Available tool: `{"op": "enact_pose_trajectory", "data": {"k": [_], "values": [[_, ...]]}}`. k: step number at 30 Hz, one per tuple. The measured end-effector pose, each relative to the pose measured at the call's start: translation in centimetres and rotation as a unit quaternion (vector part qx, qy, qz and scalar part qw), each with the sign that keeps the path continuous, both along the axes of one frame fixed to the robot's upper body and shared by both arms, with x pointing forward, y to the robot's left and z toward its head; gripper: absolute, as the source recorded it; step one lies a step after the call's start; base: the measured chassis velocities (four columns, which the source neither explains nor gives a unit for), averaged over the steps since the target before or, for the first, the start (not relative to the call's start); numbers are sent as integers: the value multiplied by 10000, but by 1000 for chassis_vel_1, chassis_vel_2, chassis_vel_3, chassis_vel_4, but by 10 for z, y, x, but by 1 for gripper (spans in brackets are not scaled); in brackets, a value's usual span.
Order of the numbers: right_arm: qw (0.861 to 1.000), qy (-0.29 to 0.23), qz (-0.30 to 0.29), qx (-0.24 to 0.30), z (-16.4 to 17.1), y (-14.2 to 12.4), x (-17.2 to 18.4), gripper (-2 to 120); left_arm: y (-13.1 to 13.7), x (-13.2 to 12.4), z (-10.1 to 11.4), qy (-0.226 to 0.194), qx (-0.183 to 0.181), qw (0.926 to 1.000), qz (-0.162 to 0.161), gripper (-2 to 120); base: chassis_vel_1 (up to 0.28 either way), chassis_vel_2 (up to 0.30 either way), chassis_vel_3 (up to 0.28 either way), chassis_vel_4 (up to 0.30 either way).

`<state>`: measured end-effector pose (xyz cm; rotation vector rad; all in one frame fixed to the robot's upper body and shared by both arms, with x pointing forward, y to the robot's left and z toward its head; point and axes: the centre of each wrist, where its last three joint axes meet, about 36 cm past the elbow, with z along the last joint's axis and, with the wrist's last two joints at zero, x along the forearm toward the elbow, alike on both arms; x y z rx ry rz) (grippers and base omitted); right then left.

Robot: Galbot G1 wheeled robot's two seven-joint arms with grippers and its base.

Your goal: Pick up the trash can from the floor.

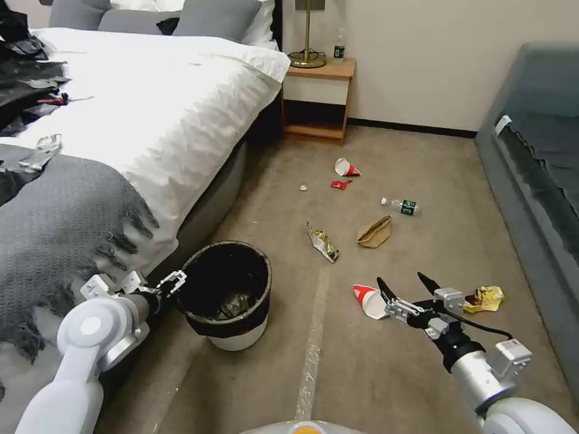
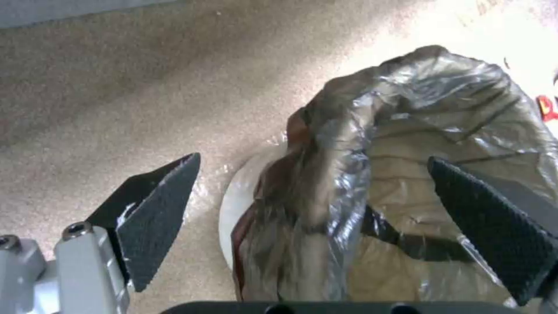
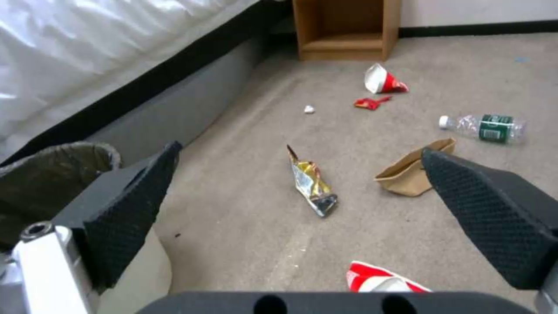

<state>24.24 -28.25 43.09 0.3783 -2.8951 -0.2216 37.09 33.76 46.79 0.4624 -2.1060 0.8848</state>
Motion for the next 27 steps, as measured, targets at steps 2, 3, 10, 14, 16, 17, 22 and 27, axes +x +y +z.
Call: {"op": "enact_pose_trajectory", "data": {"k": [2,3,10,14,16,17,22,27], "values": [[10000,-10,-2,5,-1,0,2,100,0,4,-5,43,-50,10000,-16,95,0,0,0,0],[10000,-10,-2,5,-1,0,2,100,0,4,-5,43,-50,10000,-16,95,0,0,0,0],[10000,-73,28,50,-1,-1,6,100,-2,11,-12,97,-180,9998,-47,78,0,0,0,0],[9999,-97,40,81,-1,-3,8,100,-3,13,-16,143,-223,9996,-48,64,0,0,0,0],[9999,-98,40,83,-1,-3,8,100,-3,14,-17,147,-229,9996,-46,61,0,0,0,0],[9999,-99,40,85,-1,-3,9,100,-3,14,-18,154,-239,9996,-42,58,0,0,0,0],[9999,-99,34,89,-2,-5,11,100,-4,15,-20,170,-267,9995,-32,34,0,0,0,0],[9999,-104,17,100,-2,-7,13,100,-3,15,-21,172,-274,9995,-30,17,0,0,0,0]]}}
